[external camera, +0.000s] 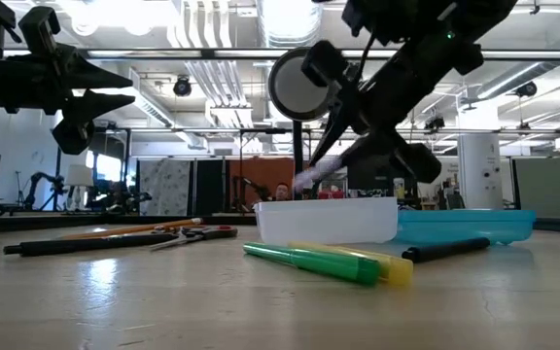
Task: Pick & place school supplies into a supply box
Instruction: Put the violet pen into the supply box, then put the black and orange scissors into the supply box
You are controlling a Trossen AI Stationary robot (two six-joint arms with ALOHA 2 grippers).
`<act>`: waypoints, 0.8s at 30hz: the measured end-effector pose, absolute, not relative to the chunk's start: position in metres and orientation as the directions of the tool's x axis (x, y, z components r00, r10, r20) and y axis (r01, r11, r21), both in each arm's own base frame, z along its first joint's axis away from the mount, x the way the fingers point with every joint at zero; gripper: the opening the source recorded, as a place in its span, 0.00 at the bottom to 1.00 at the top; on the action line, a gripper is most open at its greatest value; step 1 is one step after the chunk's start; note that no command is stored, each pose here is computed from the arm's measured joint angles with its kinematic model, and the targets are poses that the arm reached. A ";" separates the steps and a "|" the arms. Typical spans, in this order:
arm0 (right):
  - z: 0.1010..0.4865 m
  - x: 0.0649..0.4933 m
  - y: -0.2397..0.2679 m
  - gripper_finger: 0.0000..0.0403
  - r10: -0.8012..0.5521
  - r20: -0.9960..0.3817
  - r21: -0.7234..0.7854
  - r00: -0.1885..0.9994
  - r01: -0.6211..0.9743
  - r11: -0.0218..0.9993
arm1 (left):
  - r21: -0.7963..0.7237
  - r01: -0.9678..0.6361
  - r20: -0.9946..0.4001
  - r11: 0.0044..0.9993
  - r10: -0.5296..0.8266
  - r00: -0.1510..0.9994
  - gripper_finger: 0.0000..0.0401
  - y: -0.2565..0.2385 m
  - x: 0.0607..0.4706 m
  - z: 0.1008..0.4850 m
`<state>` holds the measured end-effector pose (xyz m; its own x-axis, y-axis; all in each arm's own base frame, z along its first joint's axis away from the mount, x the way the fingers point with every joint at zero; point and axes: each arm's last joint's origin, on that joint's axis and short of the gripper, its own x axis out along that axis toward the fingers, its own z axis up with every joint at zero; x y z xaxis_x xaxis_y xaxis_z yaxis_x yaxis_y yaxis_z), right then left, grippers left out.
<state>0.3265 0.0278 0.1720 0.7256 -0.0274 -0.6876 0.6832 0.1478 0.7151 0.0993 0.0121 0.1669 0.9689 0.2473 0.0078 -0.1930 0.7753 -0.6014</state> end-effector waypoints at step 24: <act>0.212 0.286 0.120 0.48 0.210 -0.899 0.129 0.385 -0.224 0.966 | -0.602 -0.194 0.007 0.775 0.247 0.969 0.23 0.012 0.099 0.167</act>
<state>0.2858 0.1203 0.2117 0.3846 0.2095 -0.8990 -0.2241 0.9660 0.1293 0.0993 0.0121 0.1668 0.9689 0.2474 0.0071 -0.1935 0.7751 -0.6015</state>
